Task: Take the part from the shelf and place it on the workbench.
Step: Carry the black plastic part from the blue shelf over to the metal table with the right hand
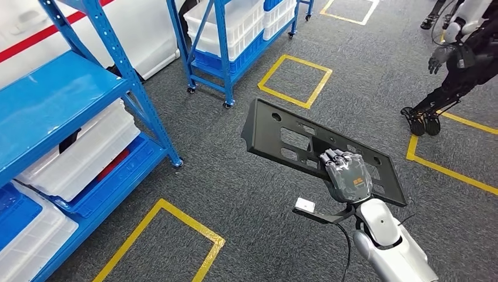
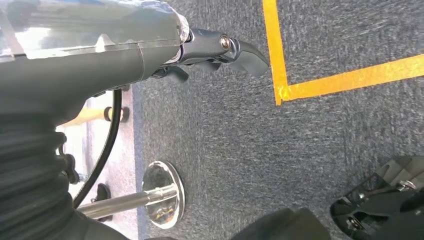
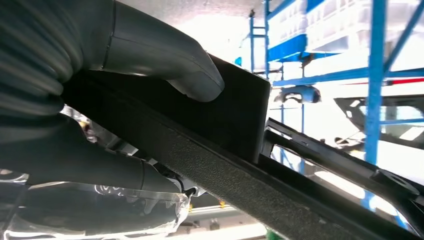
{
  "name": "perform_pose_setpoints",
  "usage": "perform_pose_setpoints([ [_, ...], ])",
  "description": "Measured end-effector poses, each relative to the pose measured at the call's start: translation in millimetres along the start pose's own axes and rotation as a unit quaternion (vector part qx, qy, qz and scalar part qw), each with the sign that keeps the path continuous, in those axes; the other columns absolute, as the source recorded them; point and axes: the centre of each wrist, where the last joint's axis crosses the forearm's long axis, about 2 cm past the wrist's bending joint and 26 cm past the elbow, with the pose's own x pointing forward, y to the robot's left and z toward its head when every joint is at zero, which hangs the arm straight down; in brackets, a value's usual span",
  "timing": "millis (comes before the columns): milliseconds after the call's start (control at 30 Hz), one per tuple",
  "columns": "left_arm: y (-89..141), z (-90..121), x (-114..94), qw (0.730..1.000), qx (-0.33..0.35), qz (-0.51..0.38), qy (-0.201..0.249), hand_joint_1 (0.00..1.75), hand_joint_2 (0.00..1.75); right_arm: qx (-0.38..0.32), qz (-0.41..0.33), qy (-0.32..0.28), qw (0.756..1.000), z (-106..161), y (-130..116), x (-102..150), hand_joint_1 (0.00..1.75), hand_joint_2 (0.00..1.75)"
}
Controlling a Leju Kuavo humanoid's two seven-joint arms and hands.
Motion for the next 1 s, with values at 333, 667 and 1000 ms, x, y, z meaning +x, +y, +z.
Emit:
perform_pose_setpoints([
  [333,-1.0,0.0,-1.5,1.000,-0.016,0.007,-0.001,0.00,1.75,0.004,0.001,0.004,1.000,15.9,-2.2,8.3,1.75,1.75],
  [667,-1.1,0.0,0.0,1.000,-0.022,0.013,-0.017,0.00,1.75,0.006,0.000,0.018,1.000,31.5,-7.1,7.6,1.75,1.75],
  [1000,-0.2,-0.1,0.6,1.000,-0.020,0.003,-0.004,0.00,1.75,0.003,0.004,0.023,1.000,35.5,-11.2,11.7,1.75,1.75],
])
